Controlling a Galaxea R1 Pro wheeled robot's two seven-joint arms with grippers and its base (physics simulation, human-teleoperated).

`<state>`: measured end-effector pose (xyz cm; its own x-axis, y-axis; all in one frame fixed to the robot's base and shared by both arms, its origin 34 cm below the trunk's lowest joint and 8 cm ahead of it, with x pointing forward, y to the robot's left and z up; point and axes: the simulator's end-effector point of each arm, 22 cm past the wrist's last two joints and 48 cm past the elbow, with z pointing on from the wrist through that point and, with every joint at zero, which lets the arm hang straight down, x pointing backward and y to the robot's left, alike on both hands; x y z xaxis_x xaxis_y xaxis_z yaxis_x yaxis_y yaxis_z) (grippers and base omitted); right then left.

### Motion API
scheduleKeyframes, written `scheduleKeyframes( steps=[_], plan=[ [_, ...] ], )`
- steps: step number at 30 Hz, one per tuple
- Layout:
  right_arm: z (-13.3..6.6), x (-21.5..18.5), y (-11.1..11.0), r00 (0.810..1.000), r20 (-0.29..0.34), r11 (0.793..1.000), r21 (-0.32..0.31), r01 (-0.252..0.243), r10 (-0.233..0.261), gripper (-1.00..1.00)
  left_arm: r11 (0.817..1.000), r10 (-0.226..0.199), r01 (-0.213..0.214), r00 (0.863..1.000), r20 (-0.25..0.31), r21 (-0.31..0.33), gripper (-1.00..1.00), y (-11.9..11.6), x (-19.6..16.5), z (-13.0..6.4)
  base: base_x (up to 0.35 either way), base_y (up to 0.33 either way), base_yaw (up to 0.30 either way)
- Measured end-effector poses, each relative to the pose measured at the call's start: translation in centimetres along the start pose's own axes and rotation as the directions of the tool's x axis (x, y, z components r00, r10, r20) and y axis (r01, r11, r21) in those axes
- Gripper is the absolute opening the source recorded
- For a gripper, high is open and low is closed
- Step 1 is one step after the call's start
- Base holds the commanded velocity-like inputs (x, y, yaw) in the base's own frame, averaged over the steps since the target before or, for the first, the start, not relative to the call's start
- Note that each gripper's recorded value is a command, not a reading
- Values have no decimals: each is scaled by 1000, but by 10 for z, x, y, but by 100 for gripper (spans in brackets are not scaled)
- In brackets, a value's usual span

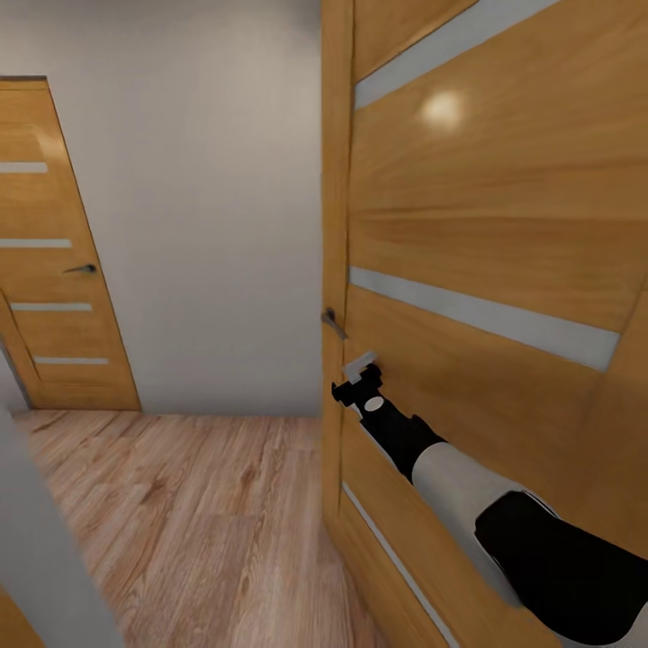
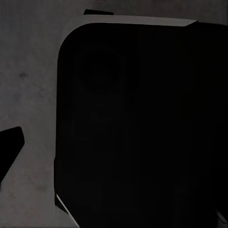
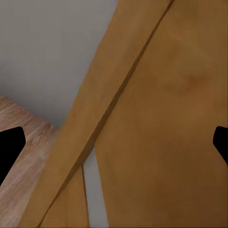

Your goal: Move the two storage containers from the living room to the garage. In the garage, place one container on the floor and stack the other container on top of it (either order is fine).

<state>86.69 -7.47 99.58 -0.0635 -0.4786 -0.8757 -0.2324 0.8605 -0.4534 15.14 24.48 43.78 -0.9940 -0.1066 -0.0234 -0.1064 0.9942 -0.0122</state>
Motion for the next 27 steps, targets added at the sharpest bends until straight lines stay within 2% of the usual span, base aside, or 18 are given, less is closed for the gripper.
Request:
scheduleKeyframes(
  steps=[17,24,27],
  plan=[
    [0,19,-14,999,-41,998,66,24,-21,100,1000,-2,2,1000,0,0,100,0,0,0,21,0,0],
    [-1,21,-29,999,-46,991,135,22,-16,100,1000,-3,3,1000,-1,0,100,0,0,0,8,0,0],
    [-2,21,-31,999,-48,990,141,20,-13,100,1000,-2,2,1000,0,-1,100,1,0,0,126,0,0]
  ],
)
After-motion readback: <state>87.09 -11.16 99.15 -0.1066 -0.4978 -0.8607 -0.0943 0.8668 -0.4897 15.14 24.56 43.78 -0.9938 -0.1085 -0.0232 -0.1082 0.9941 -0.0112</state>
